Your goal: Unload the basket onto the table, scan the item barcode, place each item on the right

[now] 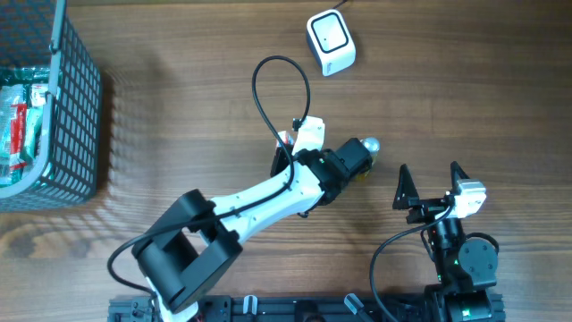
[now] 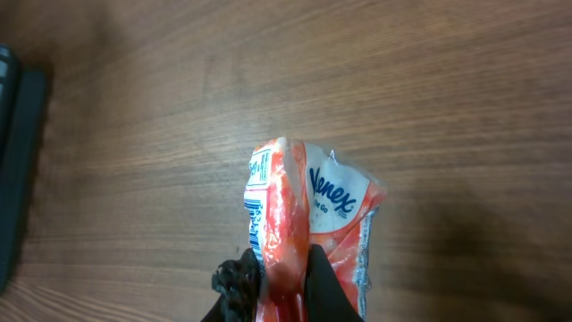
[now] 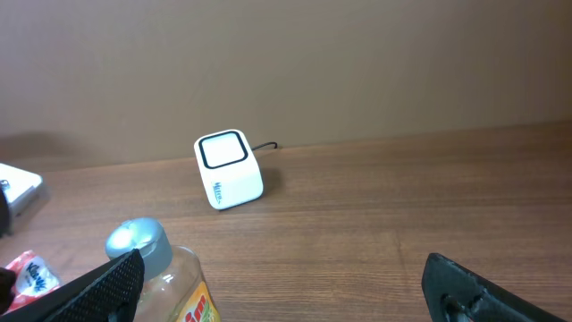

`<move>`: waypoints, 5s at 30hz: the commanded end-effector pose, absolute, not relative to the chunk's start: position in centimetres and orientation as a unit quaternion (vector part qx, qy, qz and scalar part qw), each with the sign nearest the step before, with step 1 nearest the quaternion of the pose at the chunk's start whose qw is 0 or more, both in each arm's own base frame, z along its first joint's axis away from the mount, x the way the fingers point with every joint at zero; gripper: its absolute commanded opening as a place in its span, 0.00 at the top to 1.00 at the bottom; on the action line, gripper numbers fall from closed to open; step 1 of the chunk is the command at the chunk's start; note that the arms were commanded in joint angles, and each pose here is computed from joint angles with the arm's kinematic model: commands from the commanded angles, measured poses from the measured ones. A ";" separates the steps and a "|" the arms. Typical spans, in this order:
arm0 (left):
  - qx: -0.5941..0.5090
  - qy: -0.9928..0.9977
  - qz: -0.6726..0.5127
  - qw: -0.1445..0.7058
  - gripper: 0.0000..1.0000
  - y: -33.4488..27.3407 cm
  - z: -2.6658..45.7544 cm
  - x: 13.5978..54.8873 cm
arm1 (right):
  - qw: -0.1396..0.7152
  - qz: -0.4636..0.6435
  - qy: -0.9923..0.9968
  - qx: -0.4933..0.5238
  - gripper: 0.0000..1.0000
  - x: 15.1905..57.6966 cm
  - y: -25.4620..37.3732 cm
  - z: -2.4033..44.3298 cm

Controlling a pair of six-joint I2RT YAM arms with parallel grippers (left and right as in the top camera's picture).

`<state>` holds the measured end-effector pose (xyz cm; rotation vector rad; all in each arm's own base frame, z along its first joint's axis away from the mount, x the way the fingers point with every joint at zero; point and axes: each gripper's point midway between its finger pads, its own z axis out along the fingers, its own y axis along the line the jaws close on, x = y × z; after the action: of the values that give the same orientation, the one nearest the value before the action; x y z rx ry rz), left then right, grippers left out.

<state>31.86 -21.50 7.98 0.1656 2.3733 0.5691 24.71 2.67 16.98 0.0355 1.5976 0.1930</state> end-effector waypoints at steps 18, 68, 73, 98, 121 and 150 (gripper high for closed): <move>0.040 0.899 0.270 0.342 0.96 -19.2 4.9 34.2 | 0.693 0.095 0.714 0.017 0.00 24.7 2.8 17.0; -0.046 0.959 0.073 0.271 0.49 -18.1 9.4 36.5 | 0.693 0.095 0.714 0.017 0.00 24.7 2.8 17.0; -0.110 0.967 -0.115 0.201 0.49 -16.8 12.5 36.9 | 0.693 0.095 0.714 0.017 0.00 24.7 2.8 17.0; -0.128 0.965 -0.207 0.098 0.74 -13.2 3.4 33.7 | 0.693 0.095 0.714 0.017 0.00 24.7 2.8 17.0; -0.137 0.971 -0.173 0.094 0.72 -12.3 1.1 34.2 | 0.693 0.095 0.714 0.017 0.00 24.7 2.8 17.0; -0.119 0.972 -0.192 0.061 0.81 -13.5 -1.9 33.8 | 0.693 0.095 0.714 0.017 0.00 24.7 2.8 17.0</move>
<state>34.83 -13.86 0.32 -0.3724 2.8798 -0.6320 24.71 2.67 16.98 0.0355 1.5976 0.1930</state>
